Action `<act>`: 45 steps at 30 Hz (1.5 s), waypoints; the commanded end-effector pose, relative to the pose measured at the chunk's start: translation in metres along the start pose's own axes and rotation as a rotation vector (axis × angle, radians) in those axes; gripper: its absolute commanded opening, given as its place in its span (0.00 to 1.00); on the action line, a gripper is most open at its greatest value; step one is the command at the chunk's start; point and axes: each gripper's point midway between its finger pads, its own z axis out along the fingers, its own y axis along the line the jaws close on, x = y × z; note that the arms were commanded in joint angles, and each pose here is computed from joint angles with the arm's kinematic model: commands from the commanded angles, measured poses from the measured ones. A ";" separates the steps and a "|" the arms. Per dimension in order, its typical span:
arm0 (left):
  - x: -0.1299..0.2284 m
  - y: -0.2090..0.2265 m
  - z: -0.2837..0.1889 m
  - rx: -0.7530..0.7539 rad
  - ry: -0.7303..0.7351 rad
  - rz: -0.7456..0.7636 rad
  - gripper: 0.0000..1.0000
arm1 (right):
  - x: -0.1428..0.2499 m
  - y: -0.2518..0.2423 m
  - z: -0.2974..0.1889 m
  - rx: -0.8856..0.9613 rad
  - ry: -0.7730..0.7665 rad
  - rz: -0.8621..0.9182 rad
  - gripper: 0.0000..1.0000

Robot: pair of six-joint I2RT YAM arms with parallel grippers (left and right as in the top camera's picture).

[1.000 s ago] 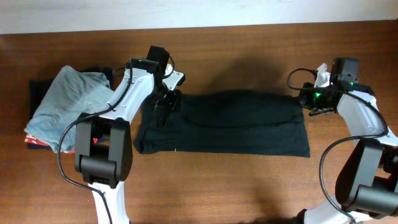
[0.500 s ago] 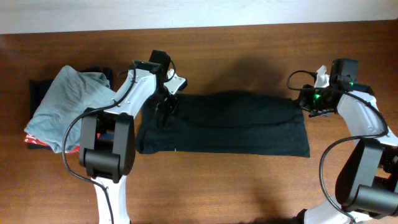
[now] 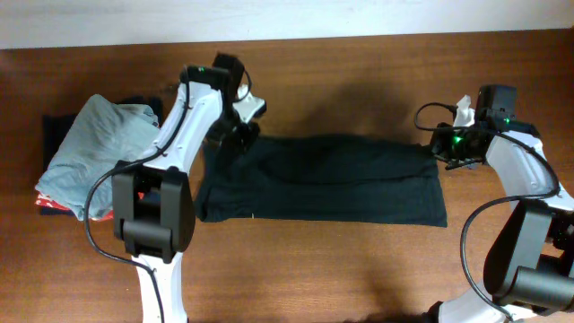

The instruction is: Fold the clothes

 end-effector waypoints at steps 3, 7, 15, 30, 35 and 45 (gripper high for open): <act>-0.003 0.009 -0.023 -0.060 -0.018 0.005 0.01 | 0.004 -0.007 -0.001 0.046 0.014 0.005 0.04; 0.007 0.008 -0.023 -0.055 0.022 -0.001 0.01 | 0.010 -0.010 -0.001 0.066 0.038 0.011 0.04; 0.029 0.010 -0.025 -0.077 0.115 -0.011 0.00 | 0.020 -0.029 -0.004 0.177 0.068 0.060 0.04; 0.038 0.012 -0.026 -0.093 0.152 -0.015 0.01 | 0.027 -0.036 -0.005 0.220 0.089 0.095 0.05; 0.040 0.012 -0.027 -0.092 0.163 -0.016 0.01 | 0.028 -0.036 -0.006 0.221 0.094 0.095 0.06; 0.054 0.012 -0.029 -0.101 0.220 -0.021 0.09 | 0.035 -0.037 -0.007 0.227 0.121 0.101 0.17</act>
